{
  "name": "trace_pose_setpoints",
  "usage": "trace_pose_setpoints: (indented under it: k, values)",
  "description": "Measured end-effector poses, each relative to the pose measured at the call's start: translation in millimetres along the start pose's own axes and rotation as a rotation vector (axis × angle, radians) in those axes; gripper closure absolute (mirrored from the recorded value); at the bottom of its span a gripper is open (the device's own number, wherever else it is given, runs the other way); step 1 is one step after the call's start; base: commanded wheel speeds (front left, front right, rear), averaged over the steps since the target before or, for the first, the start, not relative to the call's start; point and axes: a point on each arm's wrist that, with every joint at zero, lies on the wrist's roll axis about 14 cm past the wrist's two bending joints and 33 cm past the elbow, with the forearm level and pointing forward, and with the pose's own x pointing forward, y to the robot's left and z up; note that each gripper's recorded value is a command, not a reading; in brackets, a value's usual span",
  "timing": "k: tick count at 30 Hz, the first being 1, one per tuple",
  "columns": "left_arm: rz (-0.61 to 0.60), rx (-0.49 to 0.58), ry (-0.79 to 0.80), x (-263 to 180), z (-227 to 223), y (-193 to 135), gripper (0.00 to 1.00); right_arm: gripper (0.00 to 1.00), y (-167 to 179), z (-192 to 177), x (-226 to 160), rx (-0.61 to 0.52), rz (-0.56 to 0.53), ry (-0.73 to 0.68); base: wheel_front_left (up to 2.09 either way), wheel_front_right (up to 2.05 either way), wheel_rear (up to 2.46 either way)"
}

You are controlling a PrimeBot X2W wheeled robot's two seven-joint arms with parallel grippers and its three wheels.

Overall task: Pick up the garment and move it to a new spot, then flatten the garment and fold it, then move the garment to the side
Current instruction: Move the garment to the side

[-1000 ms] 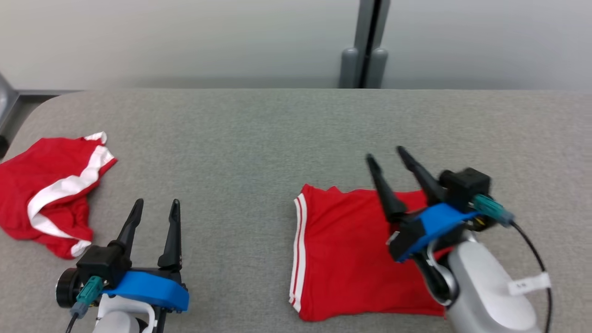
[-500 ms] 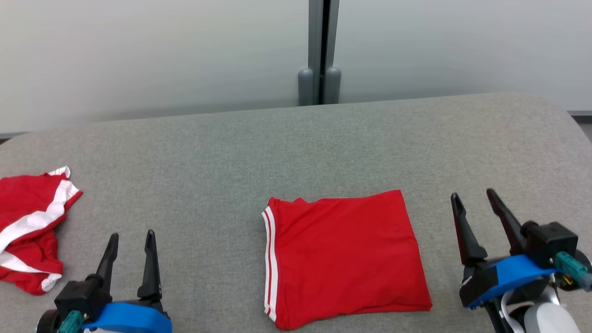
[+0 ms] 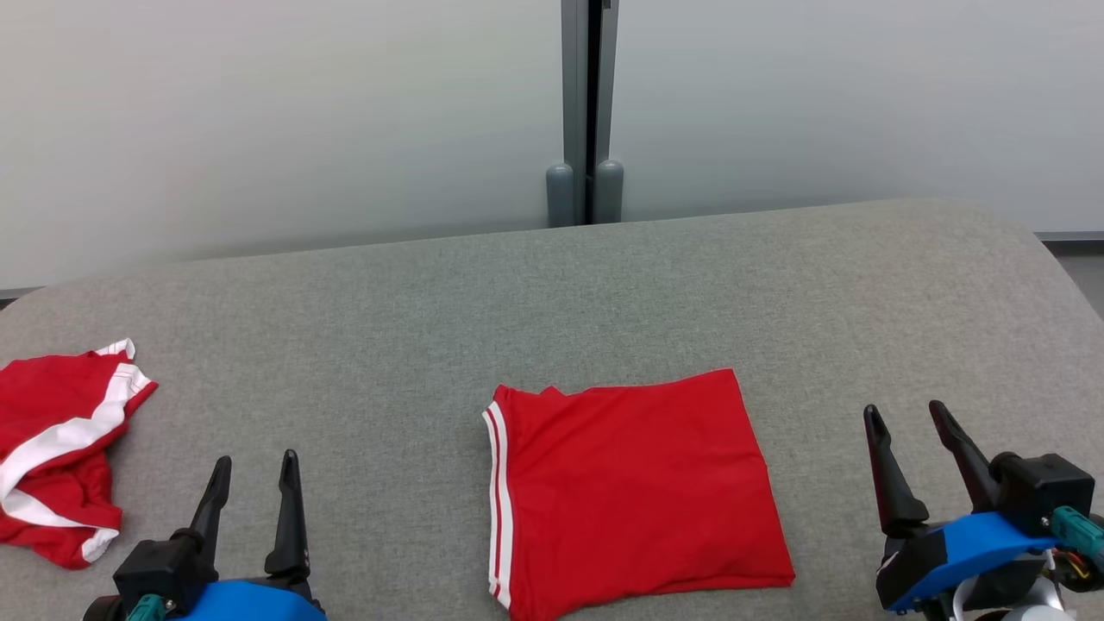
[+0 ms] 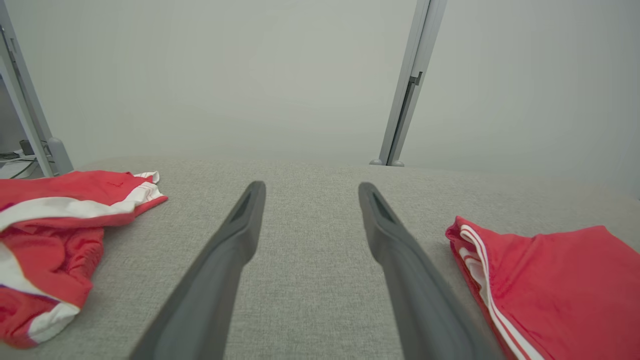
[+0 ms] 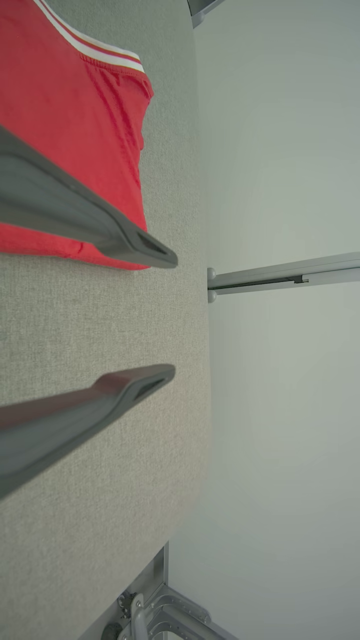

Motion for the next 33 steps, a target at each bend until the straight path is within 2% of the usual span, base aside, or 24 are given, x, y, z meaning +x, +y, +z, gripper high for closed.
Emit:
trace_pose_setpoints:
  k: [15,19,22,26,30,33]
  values:
    - [0.008,-0.002,0.006,-4.8,-2.0,2.8,0.00,0.00,5.3,-2.6,-0.9,0.009,0.006,0.015,0.00,0.00,0.00]
    - [0.013,-0.002,0.005,-3.6,-1.9,3.8,0.00,0.00,13.1,-10.8,0.7,0.018,0.028,0.073,0.00,0.00,0.00]
    - [0.008,0.000,0.011,-1.8,-3.8,2.9,0.00,0.00,19.3,-14.7,10.0,0.028,0.048,0.157,0.00,0.00,0.00]
    - [0.000,0.009,0.018,1.4,-5.5,2.1,0.00,0.00,17.6,-33.2,20.1,0.021,0.047,0.368,0.00,0.00,0.00]
    - [-0.017,0.013,0.011,7.3,-3.3,-1.5,0.00,0.00,40.4,-46.8,29.0,0.012,0.117,0.542,0.00,0.00,0.00]
    - [-0.014,0.013,0.009,11.1,-2.2,0.5,0.00,0.00,48.2,-73.1,26.2,-0.006,0.144,0.708,0.00,0.00,0.00]
